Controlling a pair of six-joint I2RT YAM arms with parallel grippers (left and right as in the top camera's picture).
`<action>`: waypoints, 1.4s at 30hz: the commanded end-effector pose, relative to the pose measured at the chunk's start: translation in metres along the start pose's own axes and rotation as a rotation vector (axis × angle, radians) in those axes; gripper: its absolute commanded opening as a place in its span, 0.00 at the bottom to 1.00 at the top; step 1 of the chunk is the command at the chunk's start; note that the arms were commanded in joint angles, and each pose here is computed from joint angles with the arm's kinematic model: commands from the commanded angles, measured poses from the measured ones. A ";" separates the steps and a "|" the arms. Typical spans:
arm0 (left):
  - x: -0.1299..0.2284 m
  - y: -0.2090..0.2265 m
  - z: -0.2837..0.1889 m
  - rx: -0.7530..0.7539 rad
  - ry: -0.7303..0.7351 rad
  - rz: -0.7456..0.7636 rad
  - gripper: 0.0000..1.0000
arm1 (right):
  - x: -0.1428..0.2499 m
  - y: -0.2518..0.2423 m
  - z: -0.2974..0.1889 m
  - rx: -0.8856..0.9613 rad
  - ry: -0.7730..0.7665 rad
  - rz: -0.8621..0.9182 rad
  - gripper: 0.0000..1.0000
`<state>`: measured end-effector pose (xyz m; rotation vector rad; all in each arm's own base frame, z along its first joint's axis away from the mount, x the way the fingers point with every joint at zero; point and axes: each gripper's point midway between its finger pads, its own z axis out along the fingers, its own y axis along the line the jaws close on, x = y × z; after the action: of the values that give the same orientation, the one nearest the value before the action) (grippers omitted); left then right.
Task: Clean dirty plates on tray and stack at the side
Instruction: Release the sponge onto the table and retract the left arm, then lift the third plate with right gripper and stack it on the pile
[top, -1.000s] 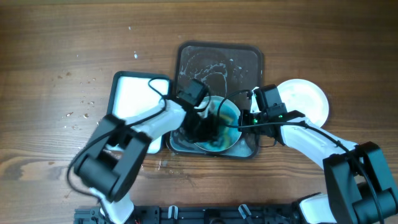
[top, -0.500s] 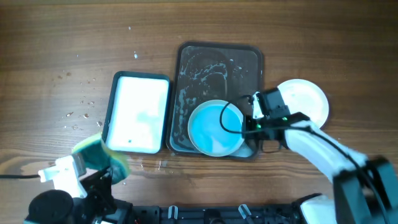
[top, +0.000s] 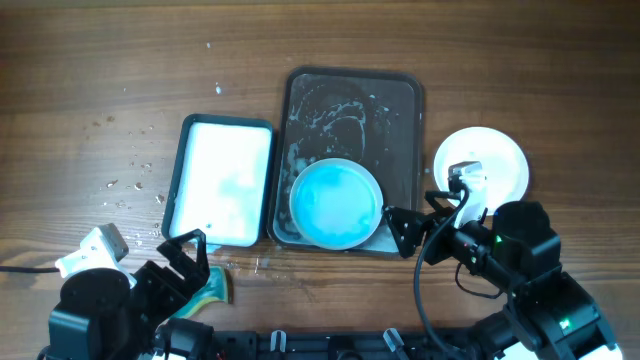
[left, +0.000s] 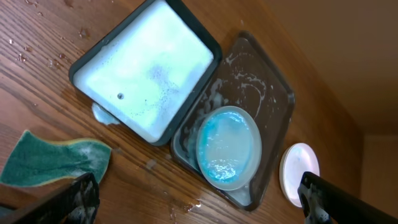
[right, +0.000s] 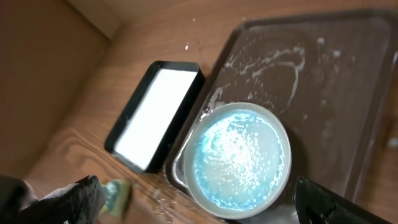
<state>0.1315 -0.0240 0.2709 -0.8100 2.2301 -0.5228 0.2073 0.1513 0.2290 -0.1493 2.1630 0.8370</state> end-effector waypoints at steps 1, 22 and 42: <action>0.000 0.000 0.002 -0.006 0.005 -0.038 1.00 | 0.001 0.003 0.002 -0.010 0.021 0.194 1.00; 0.000 0.000 0.002 -0.006 0.005 -0.038 1.00 | -0.007 0.037 -0.001 -0.189 0.013 0.021 1.00; 0.000 0.000 0.002 -0.006 0.005 -0.038 1.00 | 0.124 -0.132 0.144 0.377 0.596 0.129 0.05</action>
<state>0.1317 -0.0247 0.2706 -0.8324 2.2282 -0.5343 0.2570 0.1747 0.0017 -0.1362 2.8881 0.5807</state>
